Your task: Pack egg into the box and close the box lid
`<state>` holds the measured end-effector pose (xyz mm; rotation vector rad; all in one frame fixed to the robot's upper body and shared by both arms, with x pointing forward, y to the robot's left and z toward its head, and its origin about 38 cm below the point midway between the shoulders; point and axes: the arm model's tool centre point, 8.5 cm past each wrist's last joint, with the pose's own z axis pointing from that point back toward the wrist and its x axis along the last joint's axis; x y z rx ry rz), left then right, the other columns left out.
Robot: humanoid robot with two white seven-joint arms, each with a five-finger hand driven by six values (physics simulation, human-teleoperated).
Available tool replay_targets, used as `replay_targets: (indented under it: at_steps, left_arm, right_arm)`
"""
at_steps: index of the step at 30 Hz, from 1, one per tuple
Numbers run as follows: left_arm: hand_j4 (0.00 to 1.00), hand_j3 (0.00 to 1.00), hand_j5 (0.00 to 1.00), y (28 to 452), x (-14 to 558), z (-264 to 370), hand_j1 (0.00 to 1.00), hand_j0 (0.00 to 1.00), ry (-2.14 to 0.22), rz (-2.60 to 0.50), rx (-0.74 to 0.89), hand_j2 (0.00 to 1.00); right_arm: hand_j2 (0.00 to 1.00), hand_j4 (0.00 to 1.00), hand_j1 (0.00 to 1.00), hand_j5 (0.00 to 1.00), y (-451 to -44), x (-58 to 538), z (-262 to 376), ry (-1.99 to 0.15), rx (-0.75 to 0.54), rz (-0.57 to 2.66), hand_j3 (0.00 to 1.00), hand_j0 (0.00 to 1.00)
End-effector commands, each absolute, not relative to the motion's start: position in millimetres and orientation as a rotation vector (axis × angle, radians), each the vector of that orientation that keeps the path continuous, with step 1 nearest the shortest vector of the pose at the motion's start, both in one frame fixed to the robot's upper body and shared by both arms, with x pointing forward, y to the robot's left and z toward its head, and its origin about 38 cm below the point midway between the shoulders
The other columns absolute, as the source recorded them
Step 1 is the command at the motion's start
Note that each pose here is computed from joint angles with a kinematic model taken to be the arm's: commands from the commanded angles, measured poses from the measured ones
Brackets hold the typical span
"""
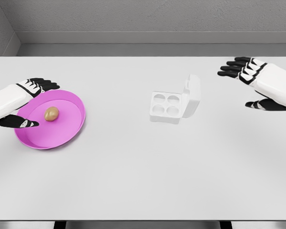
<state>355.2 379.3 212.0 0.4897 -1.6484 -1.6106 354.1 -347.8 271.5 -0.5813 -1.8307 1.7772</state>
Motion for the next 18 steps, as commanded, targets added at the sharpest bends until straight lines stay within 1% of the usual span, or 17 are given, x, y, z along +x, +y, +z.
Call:
replay_targets:
  at_steps: [1,4,7,8,10,11,13,15,16,17,18]
  left_arm:
    - [1.0,1.0,1.0,379.6,355.3,212.5,1.0,1.0,-1.652,-1.603,0.486,1.0]
    - [1.0,1.0,1.0,375.4,354.0,209.7,1.0,1.0,-1.64,-1.628,0.487,1.0]
    - [1.0,1.0,1.0,378.6,355.0,205.8,1.0,1.0,-1.589,-1.665,0.525,1.0]
    - [1.0,1.0,1.0,379.7,358.0,212.7,1.0,1.0,-1.583,-1.683,0.567,1.0]
    - [1.0,1.0,1.0,386.2,365.6,237.4,1.0,1.0,-1.514,-1.781,0.599,1.0]
    - [1.0,1.0,1.0,385.2,369.1,244.6,1.0,1.0,-1.518,-1.792,0.616,1.0]
    - [1.0,1.0,1.0,368.0,367.3,246.8,1.0,1.0,-1.544,-1.84,0.597,1.0]
    - [1.0,1.0,1.0,364.9,370.9,256.4,1.0,1.0,-1.532,-1.891,0.606,1.0]
    - [1.0,1.0,1.0,369.6,369.8,261.4,1.0,1.0,-1.504,-1.917,0.62,1.0]
    - [1.0,1.0,1.0,365.5,370.6,264.5,1.0,1.0,-1.515,-1.931,0.609,1.0]
    - [1.0,1.0,1.0,359.8,372.5,263.3,1.0,1.0,-1.535,-1.934,0.55,1.0]
  right_arm:
    - [1.0,1.0,1.0,1.0,-347.8,354.0,271.6,-1.83,-0.574,1.777,1.0,1.0]
    - [1.0,1.0,1.0,1.0,-347.9,354.6,273.7,-1.833,-0.58,1.776,1.0,1.0]
    - [1.0,1.0,1.0,1.0,-348.9,359.1,284.1,-1.846,-0.616,1.782,1.0,1.0]
    - [1.0,1.0,1.0,1.0,-350.2,359.0,285.0,-1.837,-0.623,1.791,1.0,1.0]
    - [1.0,1.0,1.0,1.0,-360.3,357.6,295.0,-1.784,-0.66,1.843,1.0,1.0]
    - [1.0,1.0,1.0,1.0,-363.5,357.1,298.4,-1.764,-0.675,1.863,1.0,1.0]
    - [1.0,1.0,1.0,1.0,-369.6,357.5,310.5,-1.731,-0.723,1.904,1.0,1.0]
    - [1.0,1.0,1.0,1.0,-366.7,361.5,319.5,-1.711,-0.775,1.946,1.0,1.0]
    - [1.0,1.0,1.0,1.0,-367.5,361.7,317.7,-1.675,-0.767,1.968,1.0,1.0]
    - [1.0,1.0,1.0,1.0,-367.2,362.0,318.4,-1.658,-0.766,1.982,1.0,1.0]
    - [1.0,1.0,1.0,1.0,-367.4,362.0,319.0,-1.66,-0.767,1.981,1.0,1.0]
